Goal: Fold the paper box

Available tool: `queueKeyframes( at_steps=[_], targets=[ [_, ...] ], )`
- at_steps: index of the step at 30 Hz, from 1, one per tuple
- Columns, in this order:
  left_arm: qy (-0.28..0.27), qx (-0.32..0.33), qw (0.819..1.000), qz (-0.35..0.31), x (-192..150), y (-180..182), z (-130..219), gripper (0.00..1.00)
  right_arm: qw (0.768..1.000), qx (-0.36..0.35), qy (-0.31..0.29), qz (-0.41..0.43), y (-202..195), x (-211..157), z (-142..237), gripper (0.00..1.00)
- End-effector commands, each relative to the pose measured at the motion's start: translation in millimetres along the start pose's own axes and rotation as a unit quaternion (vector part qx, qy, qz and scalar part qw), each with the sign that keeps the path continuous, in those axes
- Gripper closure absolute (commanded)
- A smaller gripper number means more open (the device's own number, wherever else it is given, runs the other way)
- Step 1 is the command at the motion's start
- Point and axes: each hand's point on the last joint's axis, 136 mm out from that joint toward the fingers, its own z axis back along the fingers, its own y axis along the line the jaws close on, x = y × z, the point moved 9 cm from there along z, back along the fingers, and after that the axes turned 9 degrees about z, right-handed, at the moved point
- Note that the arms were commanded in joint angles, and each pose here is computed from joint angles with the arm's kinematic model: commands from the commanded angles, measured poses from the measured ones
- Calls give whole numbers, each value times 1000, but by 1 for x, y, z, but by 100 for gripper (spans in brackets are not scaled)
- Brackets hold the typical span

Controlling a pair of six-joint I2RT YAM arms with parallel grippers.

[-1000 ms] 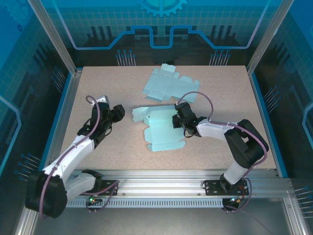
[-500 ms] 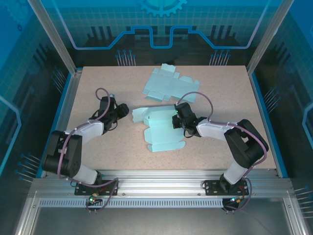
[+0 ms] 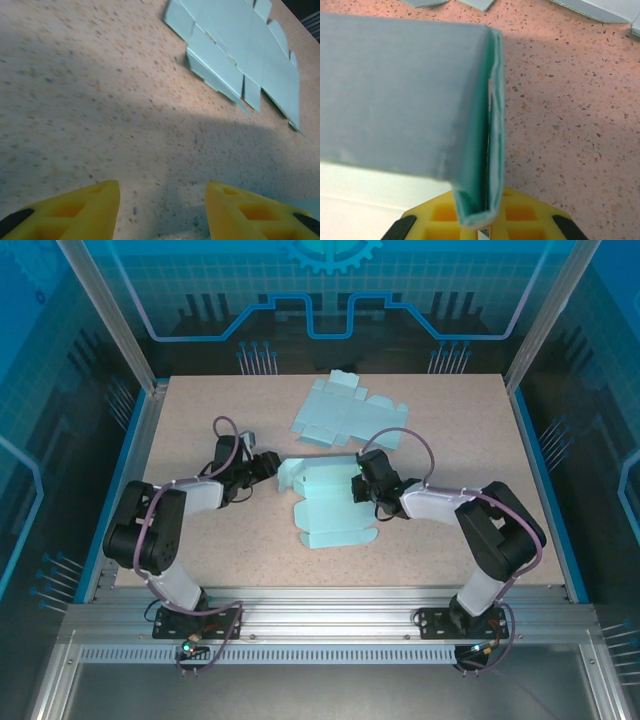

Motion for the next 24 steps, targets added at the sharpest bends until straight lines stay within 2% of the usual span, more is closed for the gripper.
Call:
queueKeyframes(
  at_steps=[1,10,24],
  targets=[
    [12,-50,999,-11,-3,-16,-4,50,1000,9,7,5,9,0,-3,90],
    [29,-73,997,-3,-21,-22,0,50,1000,-2,20,2,8,-4,-7,91],
    [43,-38,998,20,-52,-3,17,51,1000,-7,21,-5,9,3,-10,91]
  ],
)
